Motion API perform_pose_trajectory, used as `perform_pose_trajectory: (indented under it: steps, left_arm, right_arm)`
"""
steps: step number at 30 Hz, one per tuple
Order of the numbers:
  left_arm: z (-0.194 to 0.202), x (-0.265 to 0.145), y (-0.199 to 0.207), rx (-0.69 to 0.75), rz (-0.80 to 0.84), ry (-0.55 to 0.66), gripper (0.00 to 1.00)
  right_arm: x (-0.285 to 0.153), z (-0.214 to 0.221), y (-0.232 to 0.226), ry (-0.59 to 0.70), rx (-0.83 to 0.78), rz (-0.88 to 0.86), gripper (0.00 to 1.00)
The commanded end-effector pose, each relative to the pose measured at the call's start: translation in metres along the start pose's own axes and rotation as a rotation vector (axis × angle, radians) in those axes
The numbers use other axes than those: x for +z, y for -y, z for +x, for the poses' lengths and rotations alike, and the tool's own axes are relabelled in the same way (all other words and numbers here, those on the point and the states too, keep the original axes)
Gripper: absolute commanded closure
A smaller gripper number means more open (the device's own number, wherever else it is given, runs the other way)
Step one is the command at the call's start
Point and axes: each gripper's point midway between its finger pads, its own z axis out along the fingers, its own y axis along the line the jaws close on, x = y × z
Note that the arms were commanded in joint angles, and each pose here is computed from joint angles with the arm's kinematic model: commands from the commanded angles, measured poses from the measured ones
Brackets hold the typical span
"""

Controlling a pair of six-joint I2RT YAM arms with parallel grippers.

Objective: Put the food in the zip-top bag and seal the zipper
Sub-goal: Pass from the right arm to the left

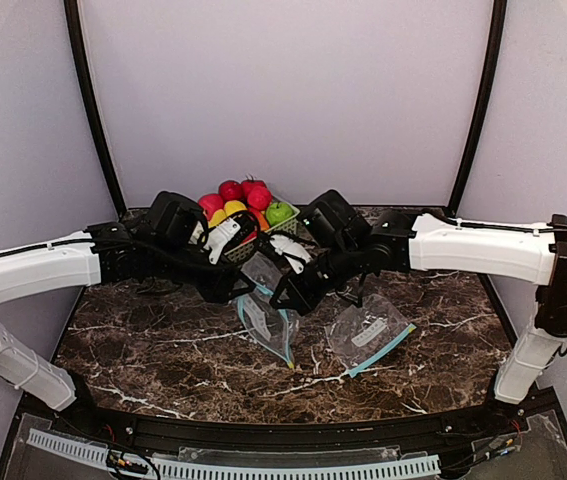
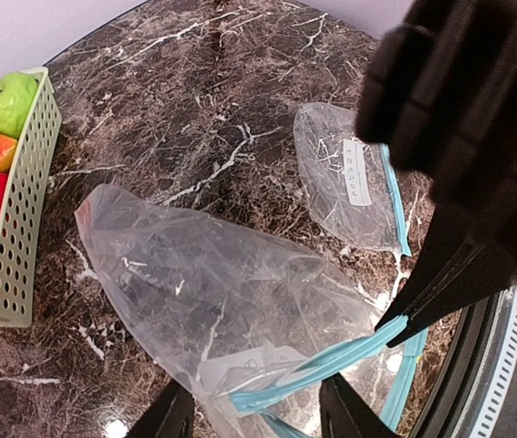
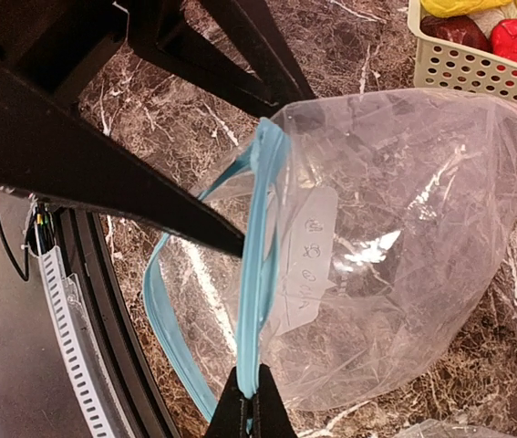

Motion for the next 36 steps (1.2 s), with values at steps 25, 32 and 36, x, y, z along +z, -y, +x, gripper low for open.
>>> perform_pose_trajectory:
  steps: [25, 32, 36]
  left_arm:
    - [-0.030, -0.015, -0.041, -0.582, -0.137, 0.366, 0.99]
    - [-0.030, -0.028, -0.056, -0.705, -0.195, 0.448, 0.99]
    - [-0.029, -0.027, -0.057, -0.735, -0.197, 0.455, 0.99]
  right_arm:
    - [-0.047, -0.028, 0.064, 0.351, 0.335, 0.341, 0.15]
    - [-0.054, -0.018, 0.056, 0.430, 0.401, 0.369, 0.08]
    - [-0.050, -0.016, 0.042, 0.459, 0.396, 0.345, 0.05]
